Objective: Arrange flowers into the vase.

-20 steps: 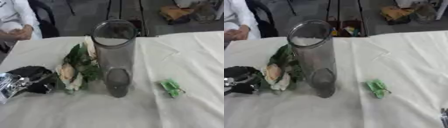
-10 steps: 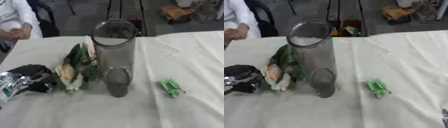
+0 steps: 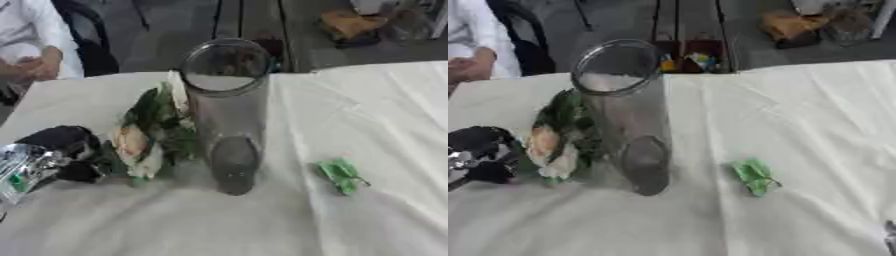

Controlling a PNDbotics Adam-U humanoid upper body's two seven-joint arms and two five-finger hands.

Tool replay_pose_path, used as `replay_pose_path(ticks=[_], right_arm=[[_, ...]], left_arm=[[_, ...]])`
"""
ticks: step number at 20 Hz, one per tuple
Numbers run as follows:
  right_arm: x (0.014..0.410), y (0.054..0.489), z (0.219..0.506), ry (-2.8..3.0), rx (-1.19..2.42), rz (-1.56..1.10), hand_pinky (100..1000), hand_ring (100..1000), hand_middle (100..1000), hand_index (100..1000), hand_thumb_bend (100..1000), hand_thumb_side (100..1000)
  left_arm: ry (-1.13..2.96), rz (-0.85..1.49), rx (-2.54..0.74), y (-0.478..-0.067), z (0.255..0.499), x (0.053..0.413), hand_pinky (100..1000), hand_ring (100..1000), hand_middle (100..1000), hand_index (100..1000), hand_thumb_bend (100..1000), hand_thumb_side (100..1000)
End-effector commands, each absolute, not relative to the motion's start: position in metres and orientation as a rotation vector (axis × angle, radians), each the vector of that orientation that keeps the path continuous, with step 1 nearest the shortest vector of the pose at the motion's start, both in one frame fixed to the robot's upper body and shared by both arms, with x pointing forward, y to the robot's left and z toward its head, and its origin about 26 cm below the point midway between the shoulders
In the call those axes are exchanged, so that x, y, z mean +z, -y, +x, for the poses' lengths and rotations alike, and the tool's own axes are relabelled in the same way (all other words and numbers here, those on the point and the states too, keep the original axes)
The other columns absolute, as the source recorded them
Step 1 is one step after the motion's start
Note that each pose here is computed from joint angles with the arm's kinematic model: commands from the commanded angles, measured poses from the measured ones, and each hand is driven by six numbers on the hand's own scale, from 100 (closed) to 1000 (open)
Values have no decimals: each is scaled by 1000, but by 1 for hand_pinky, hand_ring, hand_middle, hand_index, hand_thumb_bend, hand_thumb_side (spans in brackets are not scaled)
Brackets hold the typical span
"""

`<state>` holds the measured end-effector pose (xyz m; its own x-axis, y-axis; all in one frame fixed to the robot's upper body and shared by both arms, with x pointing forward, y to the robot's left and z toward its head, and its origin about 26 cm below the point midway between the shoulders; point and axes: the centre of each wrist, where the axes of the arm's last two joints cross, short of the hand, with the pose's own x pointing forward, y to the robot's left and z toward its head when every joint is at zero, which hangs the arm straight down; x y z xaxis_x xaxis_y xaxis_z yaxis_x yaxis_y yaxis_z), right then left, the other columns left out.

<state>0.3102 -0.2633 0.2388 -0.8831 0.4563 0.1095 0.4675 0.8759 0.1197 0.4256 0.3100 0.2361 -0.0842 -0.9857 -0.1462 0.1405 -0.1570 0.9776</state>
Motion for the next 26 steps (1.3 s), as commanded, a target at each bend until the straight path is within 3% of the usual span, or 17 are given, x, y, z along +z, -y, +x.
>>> replay_pose_path(ticks=[1, 7, 15, 20, 26], right_arm=[[246, 265, 307, 2999, -209, -733, 602, 643, 498, 708, 100, 909], [245, 265, 307, 2997, -206, -730, 604, 640, 495, 707, 100, 908], [245, 265, 307, 2993, -210, -733, 606, 638, 493, 706, 100, 909], [245, 265, 307, 2990, -210, -733, 608, 639, 492, 707, 100, 909], [245, 265, 307, 2987, -209, -734, 610, 639, 491, 705, 100, 908]], left_arm=[[1068, 1191, -1436, -314, 427, 237, 488, 561, 601, 711, 172, 665], [1084, 1184, -1412, -314, 429, 233, 431, 529, 553, 646, 118, 615], [1098, 1162, -1373, -315, 433, 227, 444, 549, 531, 597, 100, 581], [1100, 1139, -1366, -316, 434, 223, 312, 432, 457, 542, 100, 572], [1106, 1151, -1337, -317, 435, 222, 159, 257, 320, 428, 100, 501]])
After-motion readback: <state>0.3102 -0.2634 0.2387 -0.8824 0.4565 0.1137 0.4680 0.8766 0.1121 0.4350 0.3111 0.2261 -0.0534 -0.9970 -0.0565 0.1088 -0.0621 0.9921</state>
